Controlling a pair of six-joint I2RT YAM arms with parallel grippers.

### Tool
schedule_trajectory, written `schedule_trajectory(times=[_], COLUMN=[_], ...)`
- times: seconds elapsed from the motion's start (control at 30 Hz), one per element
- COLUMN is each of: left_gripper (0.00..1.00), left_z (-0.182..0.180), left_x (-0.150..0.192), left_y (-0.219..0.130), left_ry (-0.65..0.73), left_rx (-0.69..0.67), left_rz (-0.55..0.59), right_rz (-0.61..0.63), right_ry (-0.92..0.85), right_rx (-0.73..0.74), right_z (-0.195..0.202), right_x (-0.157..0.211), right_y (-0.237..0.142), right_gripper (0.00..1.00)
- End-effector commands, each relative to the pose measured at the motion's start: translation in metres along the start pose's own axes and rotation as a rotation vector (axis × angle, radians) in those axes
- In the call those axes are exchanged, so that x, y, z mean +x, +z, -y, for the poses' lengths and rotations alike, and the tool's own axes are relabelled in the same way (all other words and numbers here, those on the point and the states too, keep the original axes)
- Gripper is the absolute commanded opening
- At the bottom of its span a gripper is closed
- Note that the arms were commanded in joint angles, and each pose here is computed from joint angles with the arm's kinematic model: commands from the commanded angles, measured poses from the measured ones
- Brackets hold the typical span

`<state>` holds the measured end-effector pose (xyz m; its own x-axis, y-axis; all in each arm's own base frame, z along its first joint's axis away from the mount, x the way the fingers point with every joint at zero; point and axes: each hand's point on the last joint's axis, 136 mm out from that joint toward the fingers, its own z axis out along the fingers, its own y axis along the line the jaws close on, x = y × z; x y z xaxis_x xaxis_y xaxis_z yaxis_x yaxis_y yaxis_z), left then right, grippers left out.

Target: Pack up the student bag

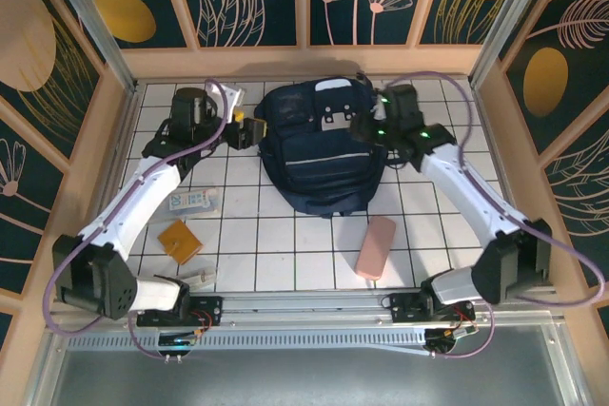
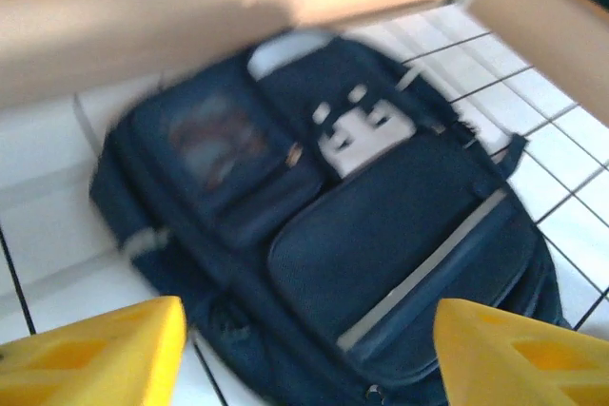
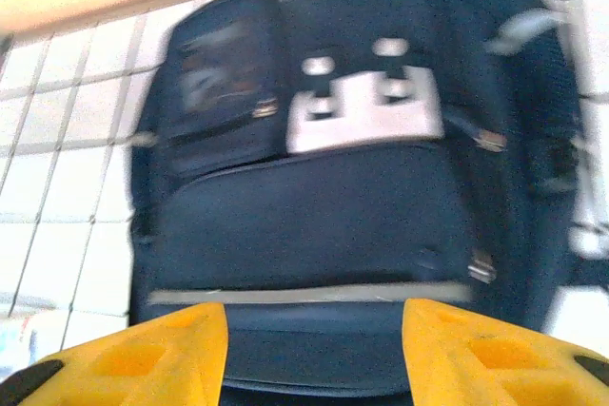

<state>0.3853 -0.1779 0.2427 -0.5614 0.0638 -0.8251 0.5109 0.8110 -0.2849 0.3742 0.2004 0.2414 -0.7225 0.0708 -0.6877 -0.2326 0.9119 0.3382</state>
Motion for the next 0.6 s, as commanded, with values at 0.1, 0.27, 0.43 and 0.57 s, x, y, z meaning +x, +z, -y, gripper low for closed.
schedule_trajectory(times=[0.1,0.27,0.43,0.57], left_gripper=[0.61,0.58,0.61,0.57], left_z=[-0.052,-0.079,-0.087,-0.085], left_x=[0.071,0.099,0.114,0.130], left_y=[0.029,0.052,0.085,0.098], left_ry=[-0.287,-0.322,-0.358,-0.442], left_rx=[-0.034,0.002,0.058,0.106], left_rz=[-0.071,-0.072,-0.172,-0.208], right_rz=[-0.177,-0.176,-0.181,-0.163], right_ry=[-0.200,-0.193,-0.134,-0.130], right_rx=[-0.168,-0.203,-0.232,-0.134], right_z=[-0.098,-0.140,-0.155,-0.148], right_x=[0.040,0.053,0.048,0.048], right_y=[0.064,0.117,0.157,0.201], right_gripper=[0.51,0.52,0.51,0.51])
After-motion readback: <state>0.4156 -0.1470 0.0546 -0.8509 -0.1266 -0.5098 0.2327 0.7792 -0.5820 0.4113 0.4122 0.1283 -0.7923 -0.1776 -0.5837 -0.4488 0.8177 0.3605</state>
